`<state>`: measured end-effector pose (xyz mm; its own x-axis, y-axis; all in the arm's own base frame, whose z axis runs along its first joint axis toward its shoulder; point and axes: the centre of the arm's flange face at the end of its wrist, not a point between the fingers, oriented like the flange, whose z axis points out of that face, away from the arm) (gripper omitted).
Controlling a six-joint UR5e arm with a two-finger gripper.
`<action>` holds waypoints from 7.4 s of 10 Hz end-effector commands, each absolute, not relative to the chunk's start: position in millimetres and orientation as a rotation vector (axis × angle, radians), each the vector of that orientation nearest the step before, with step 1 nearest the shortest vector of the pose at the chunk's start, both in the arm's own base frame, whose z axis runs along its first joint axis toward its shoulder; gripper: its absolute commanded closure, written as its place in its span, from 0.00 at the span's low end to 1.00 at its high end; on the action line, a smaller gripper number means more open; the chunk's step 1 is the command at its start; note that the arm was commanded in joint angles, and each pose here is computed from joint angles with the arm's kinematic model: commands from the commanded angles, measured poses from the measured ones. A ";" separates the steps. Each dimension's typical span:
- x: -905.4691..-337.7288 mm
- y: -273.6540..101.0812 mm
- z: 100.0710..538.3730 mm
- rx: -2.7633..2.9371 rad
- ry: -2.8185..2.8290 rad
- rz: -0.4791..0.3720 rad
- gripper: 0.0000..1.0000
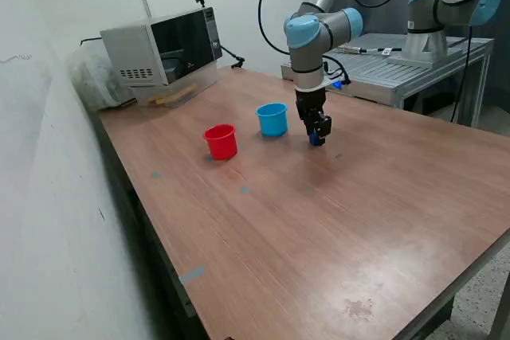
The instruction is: Place red objects in the red bin, and blue objects in the blue bin.
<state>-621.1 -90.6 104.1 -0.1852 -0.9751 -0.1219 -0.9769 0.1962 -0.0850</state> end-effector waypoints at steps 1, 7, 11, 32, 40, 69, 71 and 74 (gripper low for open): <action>-621.0 -94.0 104.6 -1.910 2.307 0.021 1.00; -635.5 -101.7 150.2 -1.952 2.330 0.092 1.00; -637.8 -91.1 222.9 -1.972 2.367 0.174 1.00; -634.9 55.9 209.0 -1.789 2.474 0.135 1.00; -623.1 53.6 219.5 -1.790 2.472 0.135 0.00; -323.8 -198.6 432.2 -2.108 1.703 -0.246 0.00; -323.8 -198.6 432.2 -2.108 1.703 -0.246 0.00; -323.8 -198.6 432.2 -2.108 1.703 -0.246 0.00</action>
<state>-323.8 -198.6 432.2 0.2353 -0.9643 -0.1215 -0.8905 -0.1638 -0.4245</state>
